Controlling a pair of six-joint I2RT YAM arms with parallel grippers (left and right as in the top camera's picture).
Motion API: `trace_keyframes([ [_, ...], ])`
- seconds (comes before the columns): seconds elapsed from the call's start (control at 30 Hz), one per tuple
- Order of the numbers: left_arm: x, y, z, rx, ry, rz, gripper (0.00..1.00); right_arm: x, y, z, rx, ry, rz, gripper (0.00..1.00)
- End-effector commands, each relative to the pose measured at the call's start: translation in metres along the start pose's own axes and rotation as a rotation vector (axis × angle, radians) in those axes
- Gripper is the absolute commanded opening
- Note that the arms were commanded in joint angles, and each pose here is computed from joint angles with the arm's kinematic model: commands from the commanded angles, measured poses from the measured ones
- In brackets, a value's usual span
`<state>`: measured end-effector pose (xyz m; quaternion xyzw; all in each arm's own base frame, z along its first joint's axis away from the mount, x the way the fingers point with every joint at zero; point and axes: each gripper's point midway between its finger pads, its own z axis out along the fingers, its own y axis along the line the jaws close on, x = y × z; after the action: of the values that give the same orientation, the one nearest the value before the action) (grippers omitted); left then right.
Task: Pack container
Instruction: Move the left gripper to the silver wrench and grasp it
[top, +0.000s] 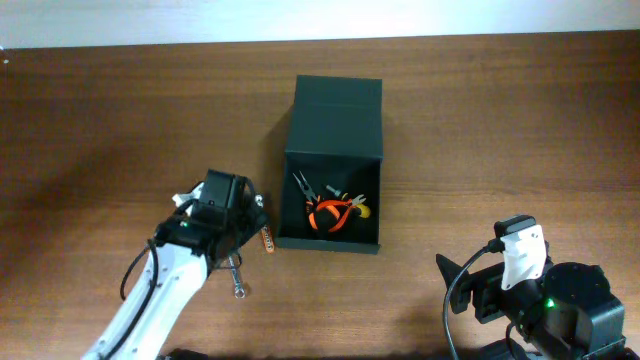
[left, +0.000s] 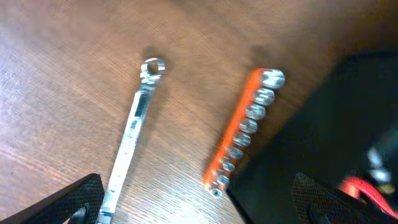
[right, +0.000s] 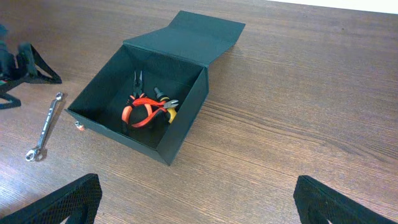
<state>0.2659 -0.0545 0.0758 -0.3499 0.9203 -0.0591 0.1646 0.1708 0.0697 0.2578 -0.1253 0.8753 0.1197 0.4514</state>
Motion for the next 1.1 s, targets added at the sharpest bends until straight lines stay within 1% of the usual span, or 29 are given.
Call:
trace_keyframes([
  [0.0, 0.01, 0.012, 0.014, -0.036, 0.096, -0.075, 0.99, -0.001, -0.001, 0.0, 0.006, -0.005, 0.012, 0.99],
  [0.1, 0.013, 0.019, 0.024, -0.072, 0.136, -0.089, 0.99, -0.001, -0.001, 0.0, 0.006, -0.005, 0.012, 0.99],
  [0.17, 0.015, 0.022, 0.029, -0.092, 0.152, -0.072, 0.99, -0.001, -0.001, 0.0, 0.006, -0.005, 0.012, 0.99],
  [0.33, 0.022, 0.027, 0.039, -0.118, 0.196, 0.048, 0.99, -0.001, -0.001, 0.0, 0.006, -0.005, 0.012, 0.99],
  [0.47, 0.027, 0.032, 0.046, -0.142, 0.224, 0.1, 0.99, -0.001, -0.001, 0.0, 0.006, -0.005, 0.012, 0.99],
  [0.63, 0.035, 0.046, 0.055, -0.184, 0.267, 0.082, 1.0, -0.001, -0.001, 0.0, 0.006, -0.005, 0.012, 0.99],
  [0.8, 0.046, 0.067, 0.062, -0.212, 0.314, 0.034, 0.91, -0.001, -0.001, 0.0, 0.006, -0.005, 0.012, 0.99],
  [0.97, 0.053, 0.075, 0.065, -0.213, 0.335, 0.018, 0.89, -0.001, -0.001, 0.0, 0.006, -0.005, 0.012, 0.99],
  [1.0, 0.053, 0.075, 0.066, -0.21, 0.334, 0.018, 0.82, -0.001, -0.001, 0.0, 0.006, -0.005, 0.012, 0.99],
  [1.07, 0.053, 0.073, 0.066, -0.203, 0.332, 0.018, 0.76, -0.001, -0.001, 0.0, 0.006, -0.005, 0.012, 0.99],
])
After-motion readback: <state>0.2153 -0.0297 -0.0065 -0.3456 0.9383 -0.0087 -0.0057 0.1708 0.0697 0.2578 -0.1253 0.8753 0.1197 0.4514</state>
